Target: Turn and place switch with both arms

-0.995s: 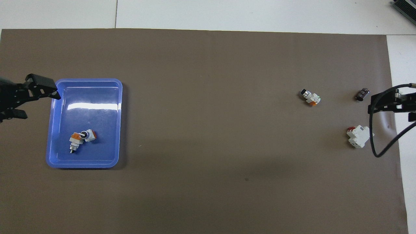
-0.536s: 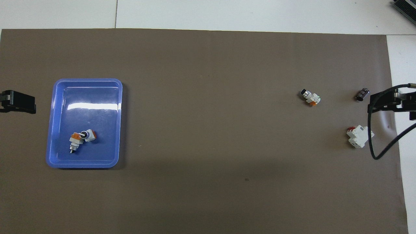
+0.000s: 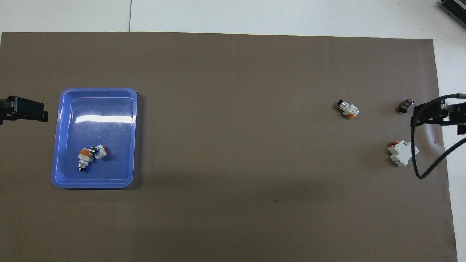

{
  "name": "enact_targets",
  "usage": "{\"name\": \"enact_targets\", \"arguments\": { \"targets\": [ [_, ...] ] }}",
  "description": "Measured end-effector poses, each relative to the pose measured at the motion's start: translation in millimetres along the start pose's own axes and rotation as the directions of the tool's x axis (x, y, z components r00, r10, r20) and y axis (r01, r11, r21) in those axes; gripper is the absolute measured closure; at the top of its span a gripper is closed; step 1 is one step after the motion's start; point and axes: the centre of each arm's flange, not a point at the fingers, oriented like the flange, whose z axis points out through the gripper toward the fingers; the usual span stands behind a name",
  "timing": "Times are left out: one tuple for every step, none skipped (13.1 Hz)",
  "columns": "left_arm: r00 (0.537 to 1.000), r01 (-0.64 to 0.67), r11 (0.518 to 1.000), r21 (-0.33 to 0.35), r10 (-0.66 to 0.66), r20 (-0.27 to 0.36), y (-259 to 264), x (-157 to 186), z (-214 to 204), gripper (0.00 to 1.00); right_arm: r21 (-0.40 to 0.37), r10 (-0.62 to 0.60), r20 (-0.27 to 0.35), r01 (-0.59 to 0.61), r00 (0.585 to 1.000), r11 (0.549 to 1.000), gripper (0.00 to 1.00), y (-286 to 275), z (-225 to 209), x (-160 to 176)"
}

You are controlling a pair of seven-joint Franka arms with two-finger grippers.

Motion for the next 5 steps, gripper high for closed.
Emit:
{"name": "enact_targets", "arguments": {
  "targets": [
    [1.000, -0.001, 1.000, -0.001, 0.001, 0.000, 0.8, -0.8, -0.2, 0.00, 0.001, -0.025, -0.005, 0.025, 1.000, 1.000, 0.00, -0.2, 0.2, 0.9],
    [1.000, -0.002, 1.000, -0.001, 0.002, -0.001, 1.0, -1.5, -0.8, 0.00, 0.000, -0.042, -0.004, 0.042, 0.999, 0.999, 0.00, -0.3, 0.7, 1.1],
    [1.000, -0.001, 1.000, -0.001, 0.001, -0.002, 0.8, -2.0, -1.2, 0.00, 0.000, -0.047, -0.003, 0.047, 0.999, 0.999, 0.00, -0.4, 1.0, 1.0],
    [1.000, -0.001, 1.000, -0.001, 0.001, -0.002, 0.5, -2.4, -1.5, 0.00, 0.000, -0.047, -0.003, 0.047, 0.999, 0.999, 0.00, -0.7, 1.2, 1.0],
    [1.000, 0.000, 1.000, 0.000, 0.000, -0.001, 0.4, -2.7, -1.5, 0.00, 0.000, -0.048, -0.003, 0.048, 0.999, 0.999, 0.00, -1.0, 1.3, 0.9]
  ]
}}
